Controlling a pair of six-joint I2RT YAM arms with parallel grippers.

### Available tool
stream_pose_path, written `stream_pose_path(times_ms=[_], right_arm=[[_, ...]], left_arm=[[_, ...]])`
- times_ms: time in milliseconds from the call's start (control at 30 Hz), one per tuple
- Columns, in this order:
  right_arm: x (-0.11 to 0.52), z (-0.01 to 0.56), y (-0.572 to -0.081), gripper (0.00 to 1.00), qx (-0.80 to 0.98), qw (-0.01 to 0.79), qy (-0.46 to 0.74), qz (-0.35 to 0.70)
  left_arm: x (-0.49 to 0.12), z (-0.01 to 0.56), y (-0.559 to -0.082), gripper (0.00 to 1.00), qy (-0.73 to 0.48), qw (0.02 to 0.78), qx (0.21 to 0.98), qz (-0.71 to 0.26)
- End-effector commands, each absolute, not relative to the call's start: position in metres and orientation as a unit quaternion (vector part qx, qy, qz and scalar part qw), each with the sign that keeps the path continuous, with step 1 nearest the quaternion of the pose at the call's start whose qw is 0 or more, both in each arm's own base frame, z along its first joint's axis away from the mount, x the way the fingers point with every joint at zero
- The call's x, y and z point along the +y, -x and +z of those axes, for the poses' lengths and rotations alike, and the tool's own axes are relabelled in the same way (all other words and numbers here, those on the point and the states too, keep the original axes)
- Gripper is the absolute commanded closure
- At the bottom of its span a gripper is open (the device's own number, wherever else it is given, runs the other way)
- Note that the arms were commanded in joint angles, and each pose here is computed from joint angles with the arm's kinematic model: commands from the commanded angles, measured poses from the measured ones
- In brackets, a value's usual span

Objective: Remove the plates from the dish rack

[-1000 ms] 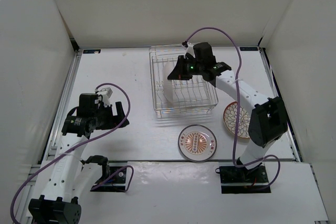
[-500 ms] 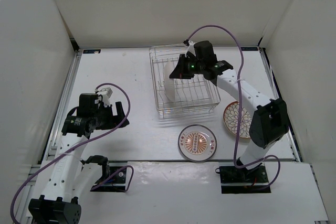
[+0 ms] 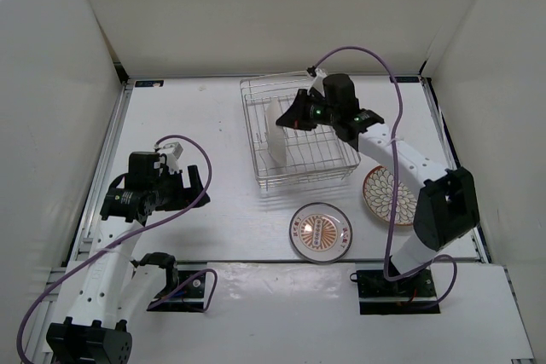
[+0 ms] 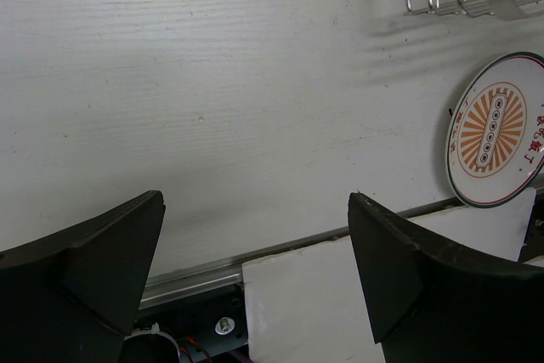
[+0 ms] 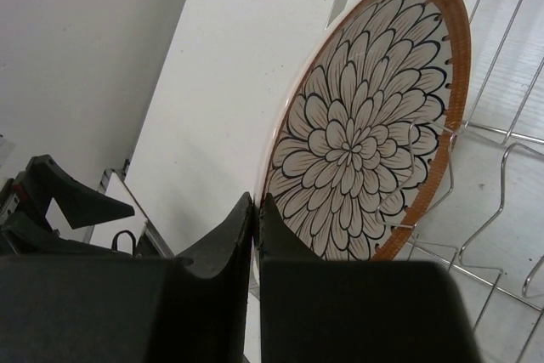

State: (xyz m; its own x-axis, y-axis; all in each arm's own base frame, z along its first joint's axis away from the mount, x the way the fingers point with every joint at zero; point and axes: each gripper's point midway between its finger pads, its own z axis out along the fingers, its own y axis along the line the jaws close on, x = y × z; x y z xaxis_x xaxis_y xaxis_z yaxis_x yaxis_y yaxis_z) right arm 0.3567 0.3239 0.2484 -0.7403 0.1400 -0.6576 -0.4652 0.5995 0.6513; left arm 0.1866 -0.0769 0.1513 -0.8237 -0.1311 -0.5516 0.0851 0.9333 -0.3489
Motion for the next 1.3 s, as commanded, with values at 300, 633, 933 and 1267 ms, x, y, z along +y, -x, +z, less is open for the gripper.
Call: stream_pose_path(times_ms=[300,633,933,1267], right_arm=[[0.321,0.284,-0.343,1.0,0.756,0.408,0.147,0.49],[0.339,0.355,-0.347,1.0,0.726,0.393,0.206,0.525],[0.327,0.379,-0.356,1.0,0.695,0.459,0.181,0.522],[0.322,0.39,-0.352,1.0,0.686,0.466,0.187,0.527]], left_arm=[[-0.079,0.156,-0.185,0.0,0.006,0.304,0.934,-0.188],[-0.078,0.155,-0.186,0.0,0.01,0.302,0.935,-0.187],[-0.078,0.156,-0.187,0.0,0.01,0.305,0.934,-0.187],[-0.077,0.156,-0.186,0.0,0.011,0.305,0.934,-0.187]])
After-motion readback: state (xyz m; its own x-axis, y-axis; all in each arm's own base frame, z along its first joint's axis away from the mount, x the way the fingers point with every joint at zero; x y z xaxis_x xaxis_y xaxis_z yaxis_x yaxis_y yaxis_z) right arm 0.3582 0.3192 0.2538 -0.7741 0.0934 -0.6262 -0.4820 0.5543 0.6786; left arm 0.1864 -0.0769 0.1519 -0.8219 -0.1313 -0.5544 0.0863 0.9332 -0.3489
